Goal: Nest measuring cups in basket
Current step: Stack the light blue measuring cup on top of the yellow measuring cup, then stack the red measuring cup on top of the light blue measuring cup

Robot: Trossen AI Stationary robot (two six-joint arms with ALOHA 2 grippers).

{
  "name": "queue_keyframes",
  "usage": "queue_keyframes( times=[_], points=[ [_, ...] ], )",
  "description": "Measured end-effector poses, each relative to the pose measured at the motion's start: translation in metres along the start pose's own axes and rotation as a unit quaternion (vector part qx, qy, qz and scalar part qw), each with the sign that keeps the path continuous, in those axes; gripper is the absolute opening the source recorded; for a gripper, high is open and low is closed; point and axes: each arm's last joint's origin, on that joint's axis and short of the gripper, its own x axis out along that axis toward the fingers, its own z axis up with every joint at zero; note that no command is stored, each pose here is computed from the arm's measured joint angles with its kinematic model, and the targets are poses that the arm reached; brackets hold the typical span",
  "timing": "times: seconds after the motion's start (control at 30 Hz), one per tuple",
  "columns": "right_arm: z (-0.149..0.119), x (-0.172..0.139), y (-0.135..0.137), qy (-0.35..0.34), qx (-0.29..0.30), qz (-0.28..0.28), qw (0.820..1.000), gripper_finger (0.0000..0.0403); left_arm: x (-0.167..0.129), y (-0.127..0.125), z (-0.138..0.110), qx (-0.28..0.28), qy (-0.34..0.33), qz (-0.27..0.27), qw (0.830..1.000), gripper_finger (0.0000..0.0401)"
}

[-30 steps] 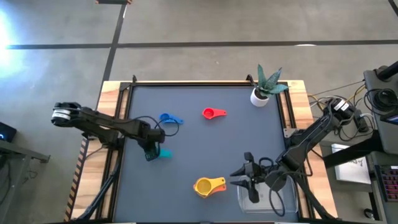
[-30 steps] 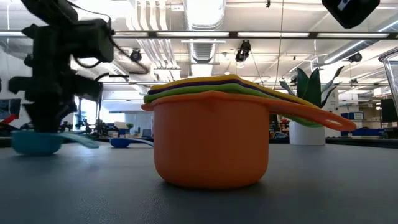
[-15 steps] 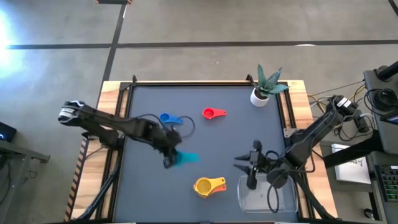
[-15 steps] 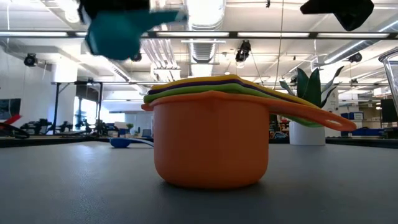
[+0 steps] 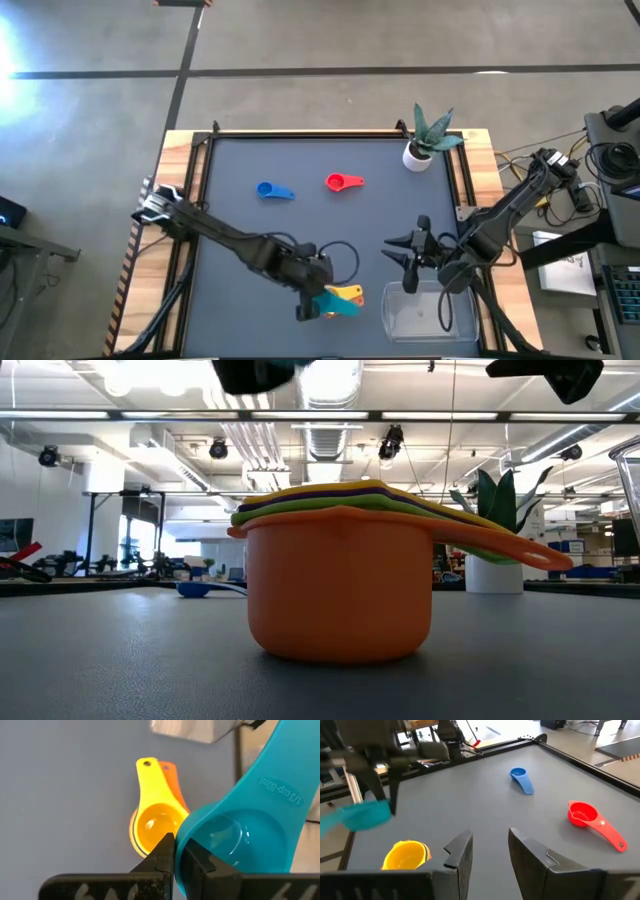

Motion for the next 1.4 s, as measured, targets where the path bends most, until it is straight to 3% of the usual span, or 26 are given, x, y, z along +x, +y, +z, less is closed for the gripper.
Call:
queue_keyframes(
  times=[0.23,0.5,1.1,1.4],
  points=[
    [-0.007,0.005,0.004,0.013,-0.015,-0.003,1.000,0.0114,0.048,0.011,-0.005,-0.061,0.035,0.038,0.997,0.0000],
    [-0.009,0.006,0.005,0.025,-0.016,0.009,1.000,0.0114,0.065,0.027,-0.004,-0.108,0.050,0.067,0.991,0.0006],
    [-0.009,0.006,0.004,0.027,-0.019,0.007,0.999,0.0123,0.065,0.018,-0.013,-0.079,0.076,0.049,0.993,0.0166],
    [-0.009,0.006,0.004,0.027,-0.019,0.007,0.999,0.0123,0.059,0.011,-0.013,-0.026,0.070,0.035,0.997,0.0206]
  ],
)
